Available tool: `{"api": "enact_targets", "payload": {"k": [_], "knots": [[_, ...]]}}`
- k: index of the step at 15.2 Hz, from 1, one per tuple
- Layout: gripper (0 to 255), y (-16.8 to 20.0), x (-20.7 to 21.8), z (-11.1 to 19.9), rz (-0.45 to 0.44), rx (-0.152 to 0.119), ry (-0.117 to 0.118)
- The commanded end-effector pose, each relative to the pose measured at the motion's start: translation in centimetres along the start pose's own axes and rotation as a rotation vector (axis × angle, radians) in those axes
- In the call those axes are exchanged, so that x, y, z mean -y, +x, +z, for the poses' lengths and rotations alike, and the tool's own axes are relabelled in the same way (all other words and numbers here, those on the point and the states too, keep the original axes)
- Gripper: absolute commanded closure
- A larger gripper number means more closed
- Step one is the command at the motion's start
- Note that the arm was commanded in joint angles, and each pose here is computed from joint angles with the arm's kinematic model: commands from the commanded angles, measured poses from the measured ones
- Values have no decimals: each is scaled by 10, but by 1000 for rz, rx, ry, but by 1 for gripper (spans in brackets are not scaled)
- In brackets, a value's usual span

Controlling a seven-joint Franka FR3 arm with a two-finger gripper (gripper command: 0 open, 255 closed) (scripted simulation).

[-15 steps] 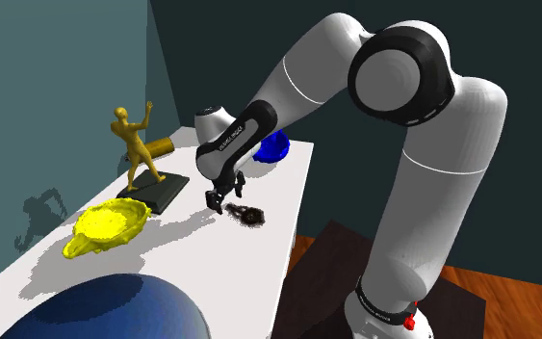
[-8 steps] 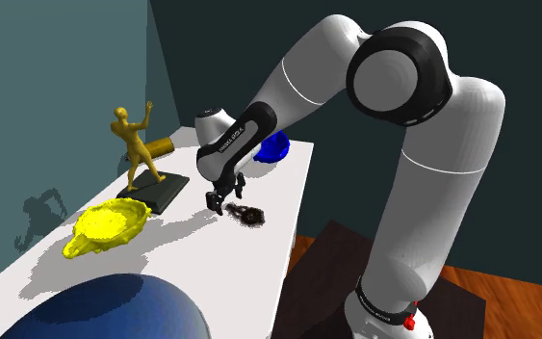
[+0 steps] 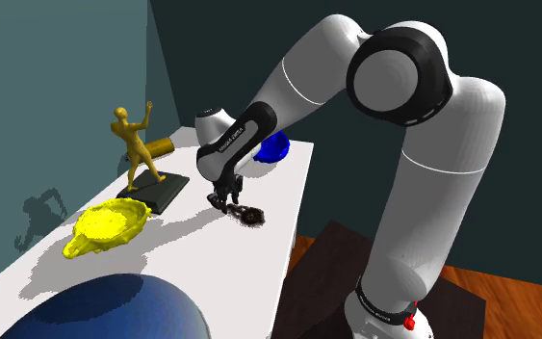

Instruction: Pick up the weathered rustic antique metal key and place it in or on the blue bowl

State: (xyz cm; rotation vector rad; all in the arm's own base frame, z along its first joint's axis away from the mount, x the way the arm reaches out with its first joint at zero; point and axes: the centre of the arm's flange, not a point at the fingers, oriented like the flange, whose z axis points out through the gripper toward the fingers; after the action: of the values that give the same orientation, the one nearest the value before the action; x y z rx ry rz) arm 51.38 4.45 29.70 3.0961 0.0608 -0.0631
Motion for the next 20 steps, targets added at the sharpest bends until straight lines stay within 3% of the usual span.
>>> {"api": "enact_targets", "payload": {"k": [1,3,20], "knots": [[255,0,0,0,0,1,0],[255,0,0,1,0,1,0],[255,-4,-4,-89,0,1,0]]}}
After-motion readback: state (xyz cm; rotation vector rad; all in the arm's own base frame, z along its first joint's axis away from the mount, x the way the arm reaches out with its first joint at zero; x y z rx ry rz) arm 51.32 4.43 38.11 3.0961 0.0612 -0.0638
